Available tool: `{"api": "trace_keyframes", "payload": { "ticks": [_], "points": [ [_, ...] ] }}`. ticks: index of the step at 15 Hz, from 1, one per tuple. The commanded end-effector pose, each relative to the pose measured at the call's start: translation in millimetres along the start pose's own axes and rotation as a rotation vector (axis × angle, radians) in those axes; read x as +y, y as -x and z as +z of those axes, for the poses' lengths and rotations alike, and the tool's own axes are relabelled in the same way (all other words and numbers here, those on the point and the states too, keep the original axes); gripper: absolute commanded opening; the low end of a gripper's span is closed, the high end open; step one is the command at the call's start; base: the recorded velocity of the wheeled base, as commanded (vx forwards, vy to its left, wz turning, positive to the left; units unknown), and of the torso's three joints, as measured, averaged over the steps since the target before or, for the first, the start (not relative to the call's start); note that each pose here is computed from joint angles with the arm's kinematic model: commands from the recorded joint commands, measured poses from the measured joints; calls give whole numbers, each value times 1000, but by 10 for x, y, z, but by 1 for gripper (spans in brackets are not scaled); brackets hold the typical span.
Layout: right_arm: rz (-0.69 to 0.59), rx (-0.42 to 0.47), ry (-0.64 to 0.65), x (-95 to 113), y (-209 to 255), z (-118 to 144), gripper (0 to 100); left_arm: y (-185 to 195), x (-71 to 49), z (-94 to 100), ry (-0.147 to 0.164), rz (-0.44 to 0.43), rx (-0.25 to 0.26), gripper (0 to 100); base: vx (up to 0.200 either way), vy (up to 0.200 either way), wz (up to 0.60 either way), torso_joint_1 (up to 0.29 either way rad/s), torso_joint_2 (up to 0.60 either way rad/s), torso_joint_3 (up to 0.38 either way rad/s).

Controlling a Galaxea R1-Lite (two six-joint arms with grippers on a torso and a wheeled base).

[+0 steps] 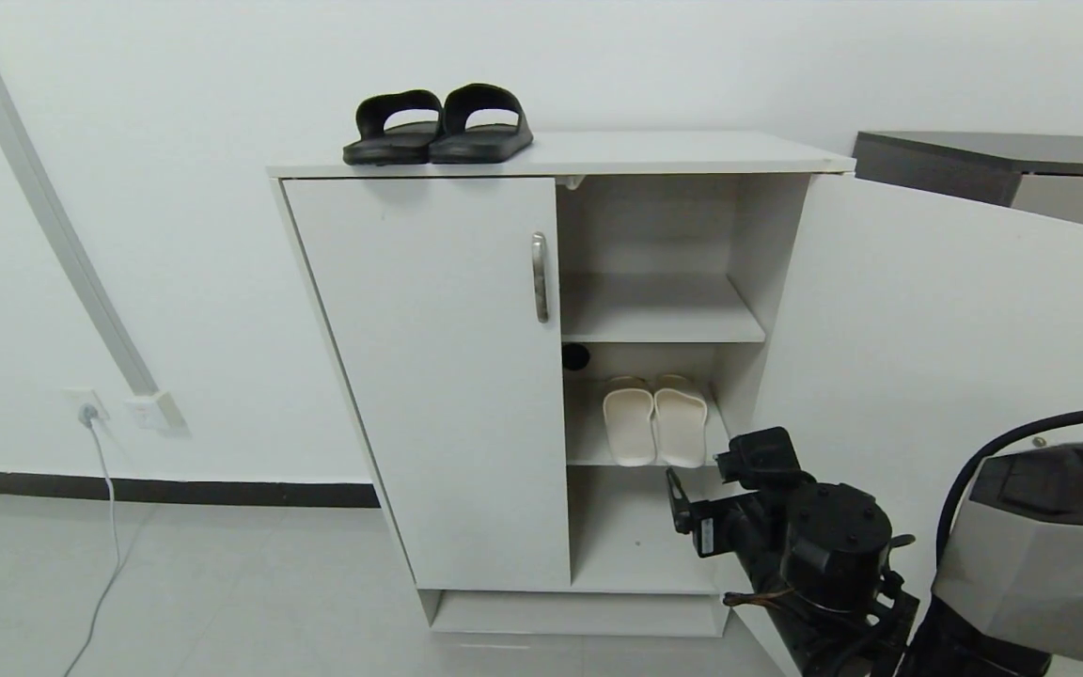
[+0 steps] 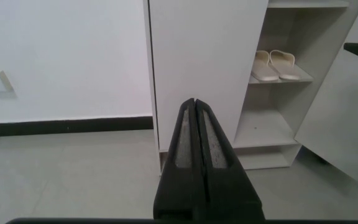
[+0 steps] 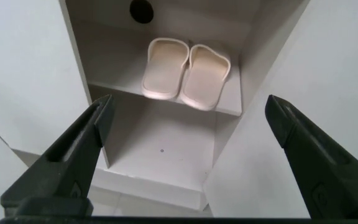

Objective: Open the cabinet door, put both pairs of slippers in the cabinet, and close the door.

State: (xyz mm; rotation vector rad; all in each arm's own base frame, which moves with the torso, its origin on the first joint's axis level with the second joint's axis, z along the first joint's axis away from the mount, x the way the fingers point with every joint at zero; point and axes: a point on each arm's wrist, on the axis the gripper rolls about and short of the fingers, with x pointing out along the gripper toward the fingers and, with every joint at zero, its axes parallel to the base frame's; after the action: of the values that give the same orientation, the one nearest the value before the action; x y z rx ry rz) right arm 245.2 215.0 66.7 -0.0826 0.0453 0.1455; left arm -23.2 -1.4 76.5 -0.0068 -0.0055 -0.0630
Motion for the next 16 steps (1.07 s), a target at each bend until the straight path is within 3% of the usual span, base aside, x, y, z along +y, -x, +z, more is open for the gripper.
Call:
{"api": "trace_keyframes", "payload": {
  "ticks": [1,16],
  "points": [
    [0,4,3,-3,3,-13,100,-1,0,0,1,0,1,0,0,200,0,-2,2,2],
    [4,29,18,0,21,-89,100,-1,0,0,2,0,1,0,0,200,0,3,3,4]
  ]
}}
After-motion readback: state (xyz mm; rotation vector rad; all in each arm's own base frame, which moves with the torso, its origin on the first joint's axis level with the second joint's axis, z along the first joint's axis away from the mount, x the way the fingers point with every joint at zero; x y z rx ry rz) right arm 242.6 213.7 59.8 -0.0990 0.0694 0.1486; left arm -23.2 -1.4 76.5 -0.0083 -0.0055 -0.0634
